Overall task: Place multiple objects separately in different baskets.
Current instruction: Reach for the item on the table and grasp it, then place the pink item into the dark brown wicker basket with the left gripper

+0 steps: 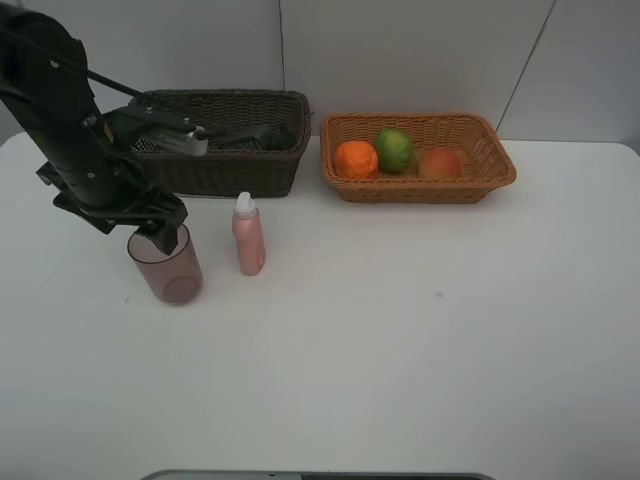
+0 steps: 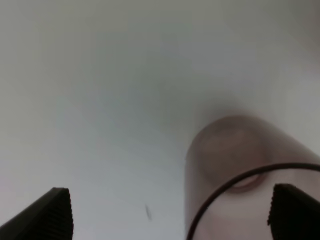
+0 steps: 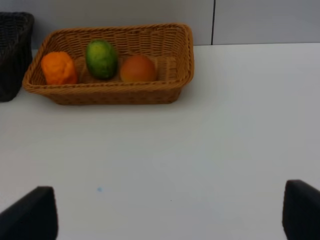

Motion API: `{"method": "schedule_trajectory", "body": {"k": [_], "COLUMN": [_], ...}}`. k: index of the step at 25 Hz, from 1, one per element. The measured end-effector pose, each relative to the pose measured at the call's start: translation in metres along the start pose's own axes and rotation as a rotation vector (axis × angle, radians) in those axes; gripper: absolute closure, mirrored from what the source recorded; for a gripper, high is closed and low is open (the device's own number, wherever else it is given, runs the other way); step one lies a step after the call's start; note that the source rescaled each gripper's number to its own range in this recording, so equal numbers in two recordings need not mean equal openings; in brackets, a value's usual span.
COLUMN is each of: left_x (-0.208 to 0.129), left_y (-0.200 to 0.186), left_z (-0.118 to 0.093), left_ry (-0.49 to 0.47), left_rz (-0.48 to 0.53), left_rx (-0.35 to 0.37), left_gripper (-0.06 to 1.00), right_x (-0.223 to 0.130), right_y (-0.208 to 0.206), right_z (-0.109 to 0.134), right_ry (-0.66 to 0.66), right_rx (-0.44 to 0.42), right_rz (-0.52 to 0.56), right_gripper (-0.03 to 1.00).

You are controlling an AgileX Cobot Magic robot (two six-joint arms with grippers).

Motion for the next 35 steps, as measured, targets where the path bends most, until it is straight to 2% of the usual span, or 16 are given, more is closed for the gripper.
{"method": "schedule_trajectory", "body": {"k": [11,18,19,21,28,30,35], "left_x": [-0.002,0.004,0.005,0.007,0.011,0.012,0.012], "left_y": [0.028,0.030,0.030,0.032,0.032,0.031,0.031], "left_z": [0.001,0.001,0.001,0.001,0.001,0.000,0.000], "left_ry": [-0.002,-0.002,-0.002,-0.001,-0.001,-0.010,-0.011], "left_rz": [0.025,-0.020,-0.026,-0.040,-0.067,-0.071,-0.073], "left_rx": [-0.003,-0.004,-0.004,-0.004,-0.004,-0.007,-0.008], "left_gripper": [-0.05,-0.03,0.00,0.13,0.86,0.94,0.94], "right_x": [0.000,0.000,0.000,0.000,0.000,0.000,0.000], "right_y": [0.000,0.000,0.000,0.000,0.000,0.000,0.000], "right_z": [0.000,0.000,0.000,0.000,0.000,0.000,0.000], "right_ry": [0.000,0.000,0.000,0.000,0.000,0.000,0.000], "right_rx": [0.000,0.000,0.000,0.000,0.000,0.000,0.000], "right_rz": [0.000,0.000,0.000,0.000,0.000,0.000,0.000], "right_gripper": [-0.03,-0.03,-0.03,-0.03,-0.03,-0.03,-0.03]}}
Point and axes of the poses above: a point on each arm's last joint axis where the gripper is mounted, y pointing out along that axis toward the gripper, z along the wrist's bending axis when the last joint is at zero, x = y × z, the point moved 5 cm from there along y, pointing out along that axis toward the gripper, and after that the axes turned 2 degrees about y, right-handed, at the moved point
